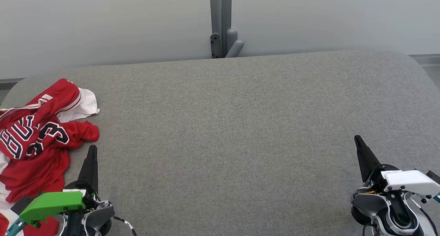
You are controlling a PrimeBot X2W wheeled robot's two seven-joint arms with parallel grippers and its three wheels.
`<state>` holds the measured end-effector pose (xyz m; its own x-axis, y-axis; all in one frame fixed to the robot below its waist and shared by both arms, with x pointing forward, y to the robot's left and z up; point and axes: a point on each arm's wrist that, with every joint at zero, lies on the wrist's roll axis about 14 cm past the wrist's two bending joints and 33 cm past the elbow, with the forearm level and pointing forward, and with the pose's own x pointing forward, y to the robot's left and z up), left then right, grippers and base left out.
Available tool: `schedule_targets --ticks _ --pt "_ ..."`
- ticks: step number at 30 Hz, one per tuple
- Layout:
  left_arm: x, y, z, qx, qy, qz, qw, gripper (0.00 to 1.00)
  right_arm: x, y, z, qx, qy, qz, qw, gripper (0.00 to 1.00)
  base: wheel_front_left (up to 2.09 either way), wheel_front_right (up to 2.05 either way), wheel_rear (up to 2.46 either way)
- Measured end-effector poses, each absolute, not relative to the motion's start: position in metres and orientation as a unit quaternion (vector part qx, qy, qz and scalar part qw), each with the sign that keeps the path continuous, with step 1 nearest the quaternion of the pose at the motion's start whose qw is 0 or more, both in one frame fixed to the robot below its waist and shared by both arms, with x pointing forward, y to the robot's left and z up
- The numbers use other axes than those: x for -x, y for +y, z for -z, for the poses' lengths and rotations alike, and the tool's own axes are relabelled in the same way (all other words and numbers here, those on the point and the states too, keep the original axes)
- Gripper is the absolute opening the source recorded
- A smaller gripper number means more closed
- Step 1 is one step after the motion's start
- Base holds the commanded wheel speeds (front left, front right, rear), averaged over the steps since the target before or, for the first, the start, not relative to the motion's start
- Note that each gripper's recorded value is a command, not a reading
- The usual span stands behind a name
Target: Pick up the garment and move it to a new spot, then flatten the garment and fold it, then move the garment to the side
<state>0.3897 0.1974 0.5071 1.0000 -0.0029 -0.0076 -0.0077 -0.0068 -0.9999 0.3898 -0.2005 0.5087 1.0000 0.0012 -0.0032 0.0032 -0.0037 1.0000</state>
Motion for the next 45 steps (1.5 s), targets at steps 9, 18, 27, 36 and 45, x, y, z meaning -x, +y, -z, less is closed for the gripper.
schedule_targets --ticks 9,18,27,36,45 --pt "-0.3897 0.1974 -0.5071 0.71 0.004 -0.002 0.705 0.0 -0.3898 -0.2005 -0.5086 -0.708 0.002 0.001 0.706 0.0 0.0 0.0 0.0" --pt "-0.3897 0.1974 -0.5072 0.71 0.004 -0.002 0.705 0.0 -0.3898 -0.2005 -0.5087 -0.708 0.002 0.001 0.706 0.0 0.0 0.0 0.0" --pt "-0.3897 0.1974 -0.5071 0.709 0.004 -0.002 0.705 0.0 -0.3898 -0.2005 -0.5086 -0.708 0.002 0.001 0.706 0.0 0.0 0.0 0.0" --pt "-0.3897 0.1974 -0.5071 0.709 0.004 -0.002 0.705 0.0 -0.3898 -0.2005 -0.5087 -0.708 0.002 0.001 0.706 0.0 0.0 0.0 0.0" --pt "-0.3882 0.1966 -0.5031 0.71 0.008 -0.005 0.704 1.0 -0.3885 -0.1998 -0.5052 -0.709 0.005 0.004 0.705 1.0 0.0 0.0 0.0"
